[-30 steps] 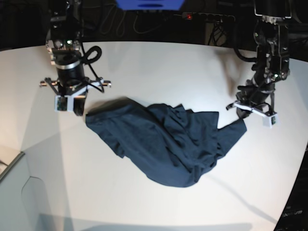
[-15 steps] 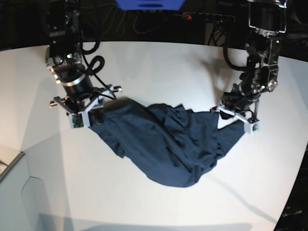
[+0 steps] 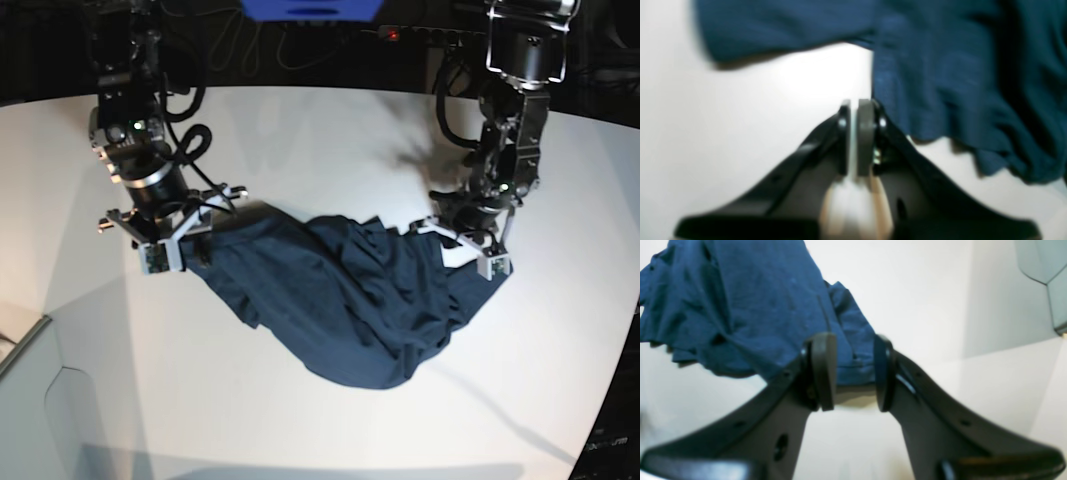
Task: Layout the t-shirt on the table in an organized manner, then fold the t-shirt properly
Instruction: 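Lower both grippers onto the crumpled navy t-shirt and pinch its edges, then lift the shirt with both grippers and drag it apart to spread it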
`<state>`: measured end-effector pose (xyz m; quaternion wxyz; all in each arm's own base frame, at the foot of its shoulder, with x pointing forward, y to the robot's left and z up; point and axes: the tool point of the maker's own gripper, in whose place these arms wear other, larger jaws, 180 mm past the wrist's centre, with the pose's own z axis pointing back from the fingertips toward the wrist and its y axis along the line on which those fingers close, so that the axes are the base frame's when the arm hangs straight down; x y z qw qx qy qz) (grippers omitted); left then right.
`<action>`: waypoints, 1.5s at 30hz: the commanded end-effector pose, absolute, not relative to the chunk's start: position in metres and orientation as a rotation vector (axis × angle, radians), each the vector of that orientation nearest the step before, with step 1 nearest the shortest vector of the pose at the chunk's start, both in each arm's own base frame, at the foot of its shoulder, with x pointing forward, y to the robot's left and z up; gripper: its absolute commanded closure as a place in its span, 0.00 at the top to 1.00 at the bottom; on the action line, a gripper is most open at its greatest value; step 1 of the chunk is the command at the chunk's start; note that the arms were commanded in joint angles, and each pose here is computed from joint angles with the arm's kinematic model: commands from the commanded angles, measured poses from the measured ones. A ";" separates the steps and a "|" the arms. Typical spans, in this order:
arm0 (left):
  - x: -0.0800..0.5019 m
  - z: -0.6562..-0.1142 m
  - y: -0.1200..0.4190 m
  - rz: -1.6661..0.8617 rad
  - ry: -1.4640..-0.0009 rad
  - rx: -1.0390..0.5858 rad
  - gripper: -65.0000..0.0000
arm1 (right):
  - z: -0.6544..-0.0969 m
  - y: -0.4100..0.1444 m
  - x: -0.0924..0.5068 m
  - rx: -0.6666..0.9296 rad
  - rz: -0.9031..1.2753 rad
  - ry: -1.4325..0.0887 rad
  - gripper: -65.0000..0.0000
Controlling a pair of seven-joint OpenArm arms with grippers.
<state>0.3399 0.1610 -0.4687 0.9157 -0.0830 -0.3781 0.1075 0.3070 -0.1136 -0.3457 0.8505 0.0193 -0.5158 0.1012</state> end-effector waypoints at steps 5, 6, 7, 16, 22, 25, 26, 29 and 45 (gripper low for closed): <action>0.348 -0.460 0.159 0.206 -0.782 -0.172 0.10 | -0.331 -0.111 0.314 0.051 0.223 -1.142 0.30; 0.346 -0.459 0.158 0.200 -0.765 -0.174 0.10 | -0.331 -0.111 0.314 0.051 0.223 -1.142 0.30; 0.346 -0.457 0.157 0.193 -0.754 -0.179 0.12 | -0.331 -0.111 0.314 0.051 0.223 -1.142 0.30; 0.353 -0.419 0.149 0.153 -0.851 -0.200 0.47 | -0.331 -0.111 0.314 0.051 0.223 -1.142 0.30; 0.349 -0.435 0.152 0.166 -0.810 -0.191 0.52 | -0.331 -0.112 0.315 0.050 0.222 -1.143 0.30; 0.351 -0.448 0.157 0.182 -0.780 -0.179 0.52 | -0.331 -0.112 0.315 0.050 0.222 -1.143 0.30; 0.351 -0.450 0.158 0.186 -0.784 -0.176 0.52 | -0.331 -0.112 0.315 0.050 0.222 -1.143 0.30; 0.354 -0.449 0.159 0.189 -0.803 -0.172 0.52 | -0.332 -0.112 0.314 0.050 0.222 -1.140 0.30; 0.357 -0.418 0.141 0.174 -0.887 -0.219 0.00 | -0.342 -0.127 0.303 0.023 0.192 -1.106 0.30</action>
